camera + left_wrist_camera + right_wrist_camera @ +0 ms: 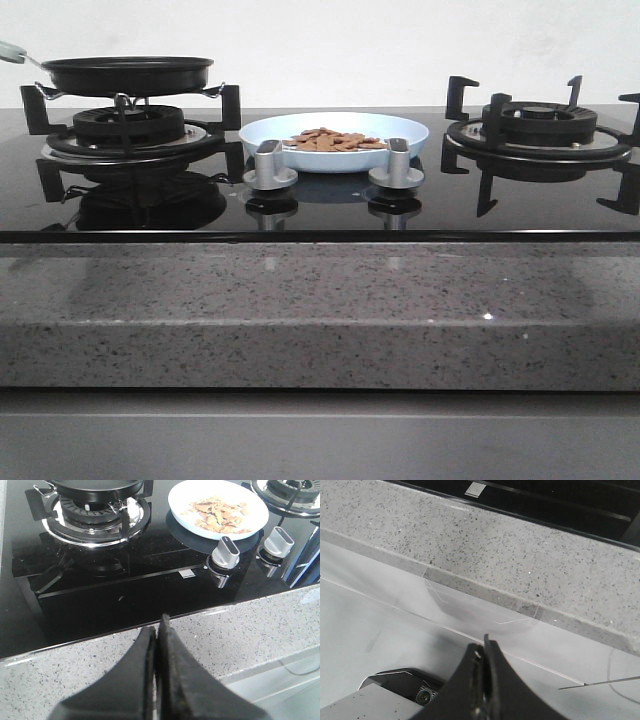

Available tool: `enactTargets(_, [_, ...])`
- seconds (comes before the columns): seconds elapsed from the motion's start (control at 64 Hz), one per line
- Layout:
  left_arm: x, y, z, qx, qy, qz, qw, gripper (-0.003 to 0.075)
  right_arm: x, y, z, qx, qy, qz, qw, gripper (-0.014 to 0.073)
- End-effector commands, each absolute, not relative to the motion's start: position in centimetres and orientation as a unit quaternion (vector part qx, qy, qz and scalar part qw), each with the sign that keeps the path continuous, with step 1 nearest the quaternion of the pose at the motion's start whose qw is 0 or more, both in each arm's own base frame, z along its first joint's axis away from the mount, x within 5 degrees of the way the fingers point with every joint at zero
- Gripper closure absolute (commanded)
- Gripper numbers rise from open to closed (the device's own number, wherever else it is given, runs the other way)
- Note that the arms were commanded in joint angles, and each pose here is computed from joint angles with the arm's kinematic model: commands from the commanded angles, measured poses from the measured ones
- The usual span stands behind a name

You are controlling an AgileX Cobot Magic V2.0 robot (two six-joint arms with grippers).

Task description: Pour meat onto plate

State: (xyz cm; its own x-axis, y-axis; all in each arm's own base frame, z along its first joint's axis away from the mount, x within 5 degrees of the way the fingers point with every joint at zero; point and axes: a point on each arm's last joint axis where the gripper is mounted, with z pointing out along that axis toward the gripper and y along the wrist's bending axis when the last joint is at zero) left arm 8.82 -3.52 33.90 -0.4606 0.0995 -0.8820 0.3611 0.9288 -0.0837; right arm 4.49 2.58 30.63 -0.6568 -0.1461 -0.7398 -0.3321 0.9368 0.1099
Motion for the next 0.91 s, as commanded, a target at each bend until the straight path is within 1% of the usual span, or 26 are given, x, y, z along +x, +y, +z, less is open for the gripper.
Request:
enactTargets(0.0, [9.0, -3.3, 35.2, 0.125, 0.808, -0.122, 0.563, 0.0741, 4.9, 2.7, 31.6, -0.125, 0.89, 0.123, 0.422, 0.0664])
enactTargets(0.078, [8.3, -2.9, 34.4, 0.11, 0.794, -0.117, 0.586, 0.0741, 4.9, 2.7, 31.6, -0.125, 0.89, 0.123, 0.421, 0.0664])
enactTargets(0.172, [7.3, -2.3, 32.7, 0.083, 0.773, -0.111, 0.619, 0.0741, 4.9, 2.7, 31.6, -0.125, 0.89, 0.123, 0.421, 0.0664])
enactTargets(0.25, [6.6, -1.9, 31.2, 0.067, 0.764, -0.102, 0.634, 0.0741, 4.9, 2.7, 31.6, -0.125, 0.89, 0.123, 0.421, 0.0664])
enactTargets(0.438, [6.3, -1.4, 27.4, 0.042, 0.746, -0.086, 0.659, 0.0741, 4.9, 2.7, 31.6, -0.125, 0.89, 0.123, 0.421, 0.0664])
enactTargets(0.531, [5.6, -1.1, 26.1, 0.019, 0.733, -0.09, 0.674, 0.0741, 4.9, 2.7, 31.6, -0.125, 0.89, 0.123, 0.421, 0.0664])
enactTargets(0.656, [5.1, -0.7, 24.5, 0.001, 0.72, -0.077, 0.69, 0.0741, 4.9, 2.7, 31.6, -0.125, 0.89, 0.123, 0.421, 0.0664])
enactTargets(0.891, [5.3, -0.2, 22.2, -0.023, 0.663, -0.054, 0.746, 0.0741, 4.9, 2.7, 31.6, -0.125, 0.89, 0.123, 0.421, 0.0664])
